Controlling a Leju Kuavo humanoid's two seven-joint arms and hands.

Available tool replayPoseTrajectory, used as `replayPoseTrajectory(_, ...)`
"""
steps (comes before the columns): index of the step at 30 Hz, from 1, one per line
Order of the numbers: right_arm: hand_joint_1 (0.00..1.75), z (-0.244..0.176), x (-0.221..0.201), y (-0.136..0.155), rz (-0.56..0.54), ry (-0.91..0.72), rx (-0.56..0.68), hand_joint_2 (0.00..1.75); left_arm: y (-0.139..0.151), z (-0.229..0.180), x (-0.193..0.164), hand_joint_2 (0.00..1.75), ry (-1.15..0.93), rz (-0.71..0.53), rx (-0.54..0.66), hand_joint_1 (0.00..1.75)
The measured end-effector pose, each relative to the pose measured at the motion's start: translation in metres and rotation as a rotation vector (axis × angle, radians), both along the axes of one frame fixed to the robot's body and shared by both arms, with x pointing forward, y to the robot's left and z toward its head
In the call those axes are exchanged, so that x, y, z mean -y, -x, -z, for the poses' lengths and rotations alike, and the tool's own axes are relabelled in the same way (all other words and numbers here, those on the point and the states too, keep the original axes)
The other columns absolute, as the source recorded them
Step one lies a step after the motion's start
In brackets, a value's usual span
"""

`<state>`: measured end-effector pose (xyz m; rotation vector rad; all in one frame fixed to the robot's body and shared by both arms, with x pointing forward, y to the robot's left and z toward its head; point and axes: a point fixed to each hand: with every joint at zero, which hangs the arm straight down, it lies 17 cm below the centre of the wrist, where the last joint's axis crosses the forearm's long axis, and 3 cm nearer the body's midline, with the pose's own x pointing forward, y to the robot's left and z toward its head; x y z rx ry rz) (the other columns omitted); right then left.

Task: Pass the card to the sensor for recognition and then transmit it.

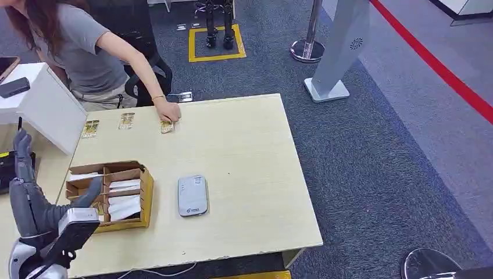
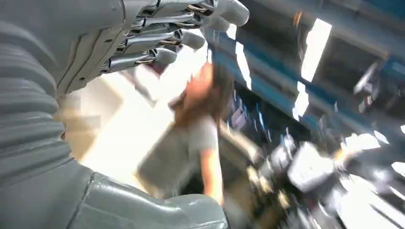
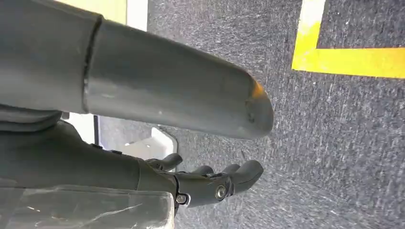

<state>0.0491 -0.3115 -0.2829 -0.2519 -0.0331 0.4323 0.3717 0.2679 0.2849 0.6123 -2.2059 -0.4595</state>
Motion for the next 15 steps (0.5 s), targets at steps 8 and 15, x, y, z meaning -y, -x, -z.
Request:
replayPoseTrajectory(8, 0.0, 0.0, 0.003, 0.004, 0.03, 0.011, -0.002, 0.0, 0.025, 0.044, 0.015, 1.75, 0.275, 0.311, -0.277, 0.0)
replayPoseTrajectory(15, 0.0, 0.0, 0.003, 0.004, 0.031, 0.01, -0.002, 0.0, 0.031, 0.057, -0.002, 1.75, 0.324, 0.307, -0.334, 0.0)
